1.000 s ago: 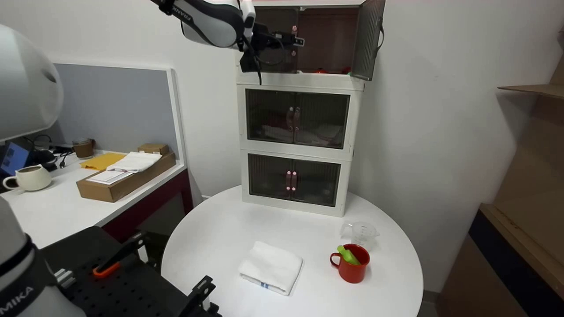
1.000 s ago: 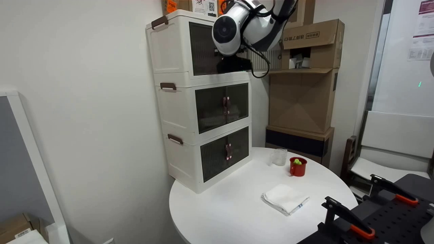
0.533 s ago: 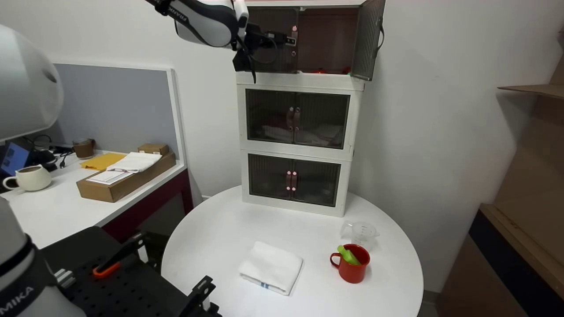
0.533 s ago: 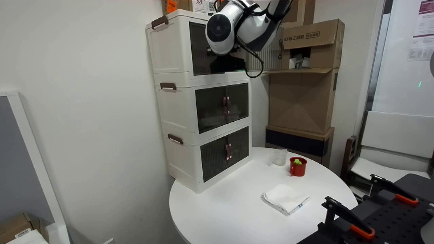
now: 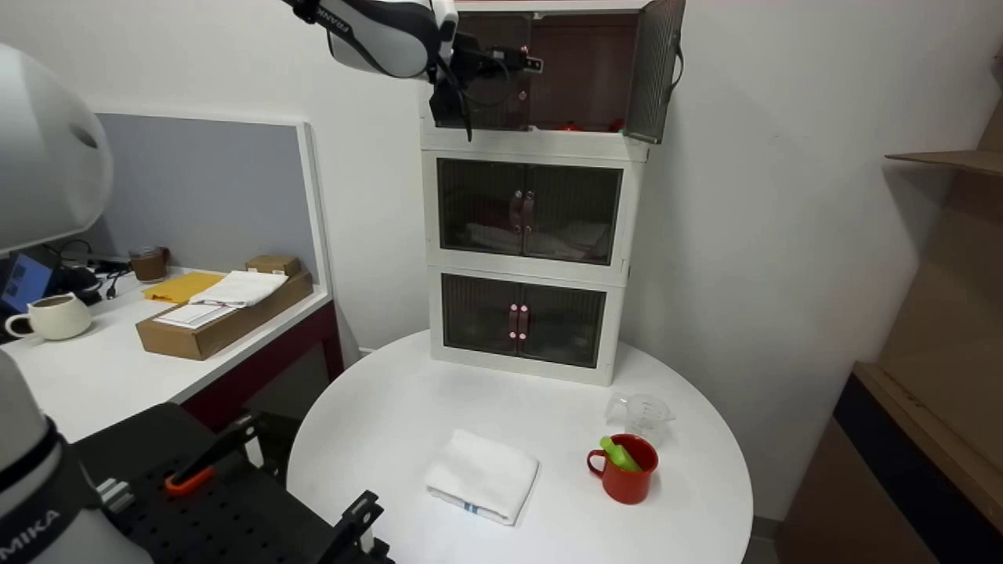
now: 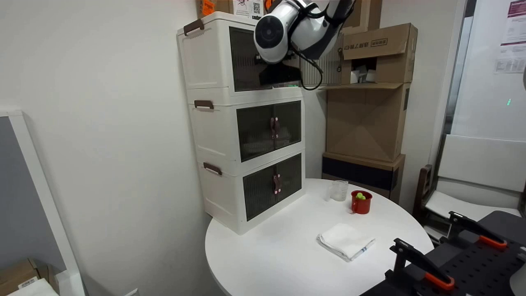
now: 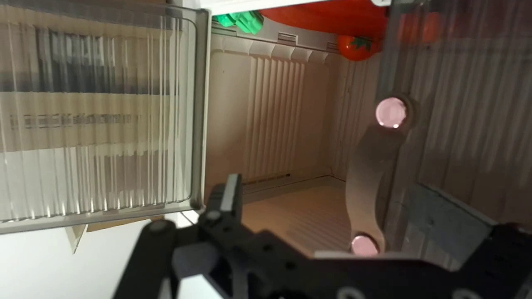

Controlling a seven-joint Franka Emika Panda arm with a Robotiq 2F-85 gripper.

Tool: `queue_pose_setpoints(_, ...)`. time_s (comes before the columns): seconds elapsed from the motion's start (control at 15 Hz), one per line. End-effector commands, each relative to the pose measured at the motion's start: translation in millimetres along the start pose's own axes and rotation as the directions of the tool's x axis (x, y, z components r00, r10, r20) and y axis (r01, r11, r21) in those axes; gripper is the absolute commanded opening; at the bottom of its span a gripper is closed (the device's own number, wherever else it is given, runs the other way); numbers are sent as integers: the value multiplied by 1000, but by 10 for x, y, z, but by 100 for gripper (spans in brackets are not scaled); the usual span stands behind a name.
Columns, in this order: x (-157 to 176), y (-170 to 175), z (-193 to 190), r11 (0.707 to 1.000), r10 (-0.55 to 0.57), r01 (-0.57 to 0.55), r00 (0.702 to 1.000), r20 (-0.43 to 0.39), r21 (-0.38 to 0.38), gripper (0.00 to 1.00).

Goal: Open the top cabinet door on the left

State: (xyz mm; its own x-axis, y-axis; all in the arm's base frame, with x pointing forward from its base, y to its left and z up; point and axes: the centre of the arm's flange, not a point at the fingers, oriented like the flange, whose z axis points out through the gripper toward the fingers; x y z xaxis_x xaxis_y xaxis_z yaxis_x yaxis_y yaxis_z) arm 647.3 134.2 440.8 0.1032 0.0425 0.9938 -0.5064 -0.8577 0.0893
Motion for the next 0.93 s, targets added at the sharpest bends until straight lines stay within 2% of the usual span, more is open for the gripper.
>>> queue_pose_setpoints(0.0,79,18,290,1000,-20,20,1000,11,10,94)
queue_pose_setpoints(0.07,63,48,333,1000,-18,18,1000,17,16,74)
queue_pose_setpoints(0.2,47,71,380,1000,-14,14,999,30,21,69)
queue_pose_setpoints(0.4,46,53,365,1000,-6,4,999,41,29,48)
queue_pose_setpoints(0.8,-40,-2,120,995,-20,25,999,43,-100,3)
queue_pose_setpoints(0.87,-65,-3,57,992,-30,34,999,34,-123,0)
